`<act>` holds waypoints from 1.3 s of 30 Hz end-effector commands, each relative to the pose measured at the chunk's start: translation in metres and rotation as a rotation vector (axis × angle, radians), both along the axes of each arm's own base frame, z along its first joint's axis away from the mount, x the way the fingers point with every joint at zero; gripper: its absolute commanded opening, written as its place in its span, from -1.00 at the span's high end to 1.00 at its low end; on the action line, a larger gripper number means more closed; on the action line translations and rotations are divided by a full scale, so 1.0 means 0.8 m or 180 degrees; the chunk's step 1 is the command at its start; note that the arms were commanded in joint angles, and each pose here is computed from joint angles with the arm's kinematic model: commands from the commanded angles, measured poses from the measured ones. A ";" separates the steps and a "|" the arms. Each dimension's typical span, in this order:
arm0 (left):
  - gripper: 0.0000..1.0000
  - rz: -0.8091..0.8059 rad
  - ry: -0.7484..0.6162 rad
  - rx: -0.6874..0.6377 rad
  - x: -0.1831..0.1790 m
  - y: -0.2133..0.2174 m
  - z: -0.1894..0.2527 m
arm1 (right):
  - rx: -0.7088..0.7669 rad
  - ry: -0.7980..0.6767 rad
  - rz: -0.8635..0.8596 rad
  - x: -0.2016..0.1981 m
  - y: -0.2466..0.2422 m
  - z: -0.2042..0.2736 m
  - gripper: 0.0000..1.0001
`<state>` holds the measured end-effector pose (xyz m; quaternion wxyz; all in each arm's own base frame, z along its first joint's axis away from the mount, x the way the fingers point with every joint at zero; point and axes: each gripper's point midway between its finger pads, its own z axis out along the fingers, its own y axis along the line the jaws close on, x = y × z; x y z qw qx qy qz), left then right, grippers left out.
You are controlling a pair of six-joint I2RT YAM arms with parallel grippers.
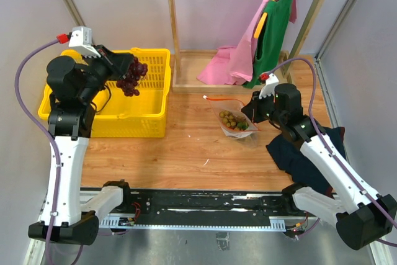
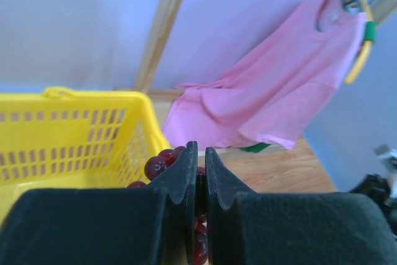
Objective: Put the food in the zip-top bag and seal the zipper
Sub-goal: Place the fake fruit in the zipper food storage bag.
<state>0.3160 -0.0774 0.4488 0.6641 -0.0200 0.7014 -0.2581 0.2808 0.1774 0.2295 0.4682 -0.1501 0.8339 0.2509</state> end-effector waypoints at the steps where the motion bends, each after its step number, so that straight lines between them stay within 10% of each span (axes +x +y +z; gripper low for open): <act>1: 0.99 -0.0527 -0.0514 -0.0155 -0.033 -0.042 0.065 | 0.0094 -0.0084 0.0062 -0.001 0.007 0.013 0.99; 39: 0.99 -0.2733 -0.1235 -0.0100 -0.101 -0.362 -0.014 | 0.0294 0.0006 0.0278 -0.009 0.026 0.013 0.99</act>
